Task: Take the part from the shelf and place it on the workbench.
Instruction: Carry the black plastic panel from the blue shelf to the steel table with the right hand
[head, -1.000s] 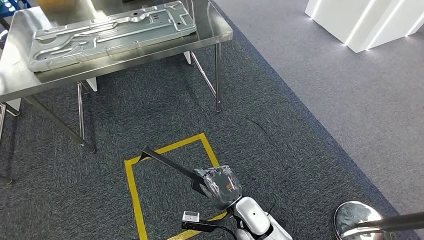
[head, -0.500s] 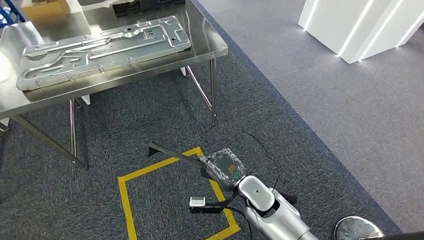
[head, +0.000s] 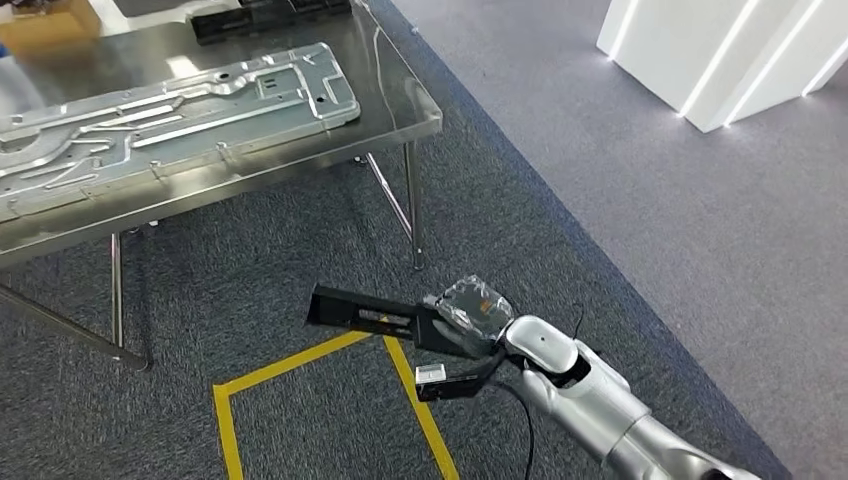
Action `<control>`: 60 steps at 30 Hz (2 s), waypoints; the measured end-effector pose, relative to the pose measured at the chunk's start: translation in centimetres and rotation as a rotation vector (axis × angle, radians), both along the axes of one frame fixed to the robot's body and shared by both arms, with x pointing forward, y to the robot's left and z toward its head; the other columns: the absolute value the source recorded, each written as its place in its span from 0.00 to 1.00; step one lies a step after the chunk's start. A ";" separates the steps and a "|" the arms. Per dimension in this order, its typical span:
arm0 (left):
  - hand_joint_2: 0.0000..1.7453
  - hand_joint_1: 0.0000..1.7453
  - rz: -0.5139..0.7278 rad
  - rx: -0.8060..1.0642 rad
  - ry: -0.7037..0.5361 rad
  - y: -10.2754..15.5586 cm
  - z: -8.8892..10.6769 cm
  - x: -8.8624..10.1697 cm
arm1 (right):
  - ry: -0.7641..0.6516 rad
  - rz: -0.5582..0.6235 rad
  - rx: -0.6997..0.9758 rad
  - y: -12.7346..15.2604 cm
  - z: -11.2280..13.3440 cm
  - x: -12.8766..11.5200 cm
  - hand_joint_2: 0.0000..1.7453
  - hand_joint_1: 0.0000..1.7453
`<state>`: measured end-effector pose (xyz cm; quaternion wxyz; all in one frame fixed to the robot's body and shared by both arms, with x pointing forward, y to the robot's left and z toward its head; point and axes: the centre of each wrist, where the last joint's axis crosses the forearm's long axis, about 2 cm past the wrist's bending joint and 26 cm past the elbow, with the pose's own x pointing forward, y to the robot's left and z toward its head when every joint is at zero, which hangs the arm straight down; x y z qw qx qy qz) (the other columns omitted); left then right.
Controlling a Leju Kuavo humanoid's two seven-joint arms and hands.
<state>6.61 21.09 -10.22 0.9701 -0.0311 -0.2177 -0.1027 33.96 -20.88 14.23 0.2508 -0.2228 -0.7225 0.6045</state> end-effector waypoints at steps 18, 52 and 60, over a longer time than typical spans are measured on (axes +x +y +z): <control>1.00 0.00 -0.001 -0.003 -0.004 0.4 0.0 0.3 | 0.138 -0.068 0.160 6.1 -7.0 -7.0 1.00 1.00; 1.00 0.00 -0.018 -0.019 0.005 1.1 -0.1 0.2 | -0.003 -0.140 -0.094 0.3 -3.3 -2.2 1.00 1.00; 1.00 0.00 -0.018 -0.023 0.003 1.3 -0.2 0.1 | -0.089 -0.186 -0.190 -3.9 6.5 5.8 1.00 1.00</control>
